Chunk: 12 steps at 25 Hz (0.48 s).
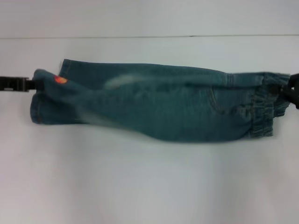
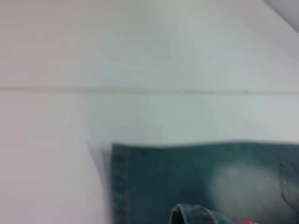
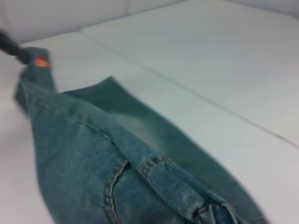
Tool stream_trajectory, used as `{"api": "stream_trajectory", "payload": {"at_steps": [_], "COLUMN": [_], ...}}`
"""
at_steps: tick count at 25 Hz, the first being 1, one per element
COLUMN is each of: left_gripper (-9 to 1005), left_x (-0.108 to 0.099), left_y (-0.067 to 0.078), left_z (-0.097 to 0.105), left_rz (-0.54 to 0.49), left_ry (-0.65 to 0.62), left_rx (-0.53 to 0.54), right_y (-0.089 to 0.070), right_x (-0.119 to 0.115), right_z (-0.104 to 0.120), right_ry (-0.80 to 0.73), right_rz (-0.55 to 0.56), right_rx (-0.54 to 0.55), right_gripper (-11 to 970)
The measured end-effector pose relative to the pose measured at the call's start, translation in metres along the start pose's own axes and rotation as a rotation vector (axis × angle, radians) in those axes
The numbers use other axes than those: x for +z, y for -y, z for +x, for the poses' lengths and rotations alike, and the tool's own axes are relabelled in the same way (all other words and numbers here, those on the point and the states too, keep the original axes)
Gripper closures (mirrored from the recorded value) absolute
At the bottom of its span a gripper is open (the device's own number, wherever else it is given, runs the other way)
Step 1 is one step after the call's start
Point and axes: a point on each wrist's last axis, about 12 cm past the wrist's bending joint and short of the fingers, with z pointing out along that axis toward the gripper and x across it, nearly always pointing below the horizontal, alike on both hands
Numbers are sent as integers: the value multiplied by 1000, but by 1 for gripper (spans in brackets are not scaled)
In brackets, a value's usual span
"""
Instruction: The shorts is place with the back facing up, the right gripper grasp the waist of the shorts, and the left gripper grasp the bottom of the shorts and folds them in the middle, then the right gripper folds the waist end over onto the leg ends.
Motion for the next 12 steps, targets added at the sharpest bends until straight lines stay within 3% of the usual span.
{"api": "stream_trajectory", "payload": {"at_steps": [6,12], "left_gripper": [927,929], "left_x": [12,26], "left_y": [-5,-1], "left_z": [-3,-3], "left_rz": [-56,-91], "left_ry": [64,67], "left_rx": [-12,5], "right_y": [15,20], "right_x": [14,23], "right_z": [3,5], "right_ry": [1,-7], "right_rz": [98,143], "right_rx": [54,61], "right_gripper": [863,852]}}
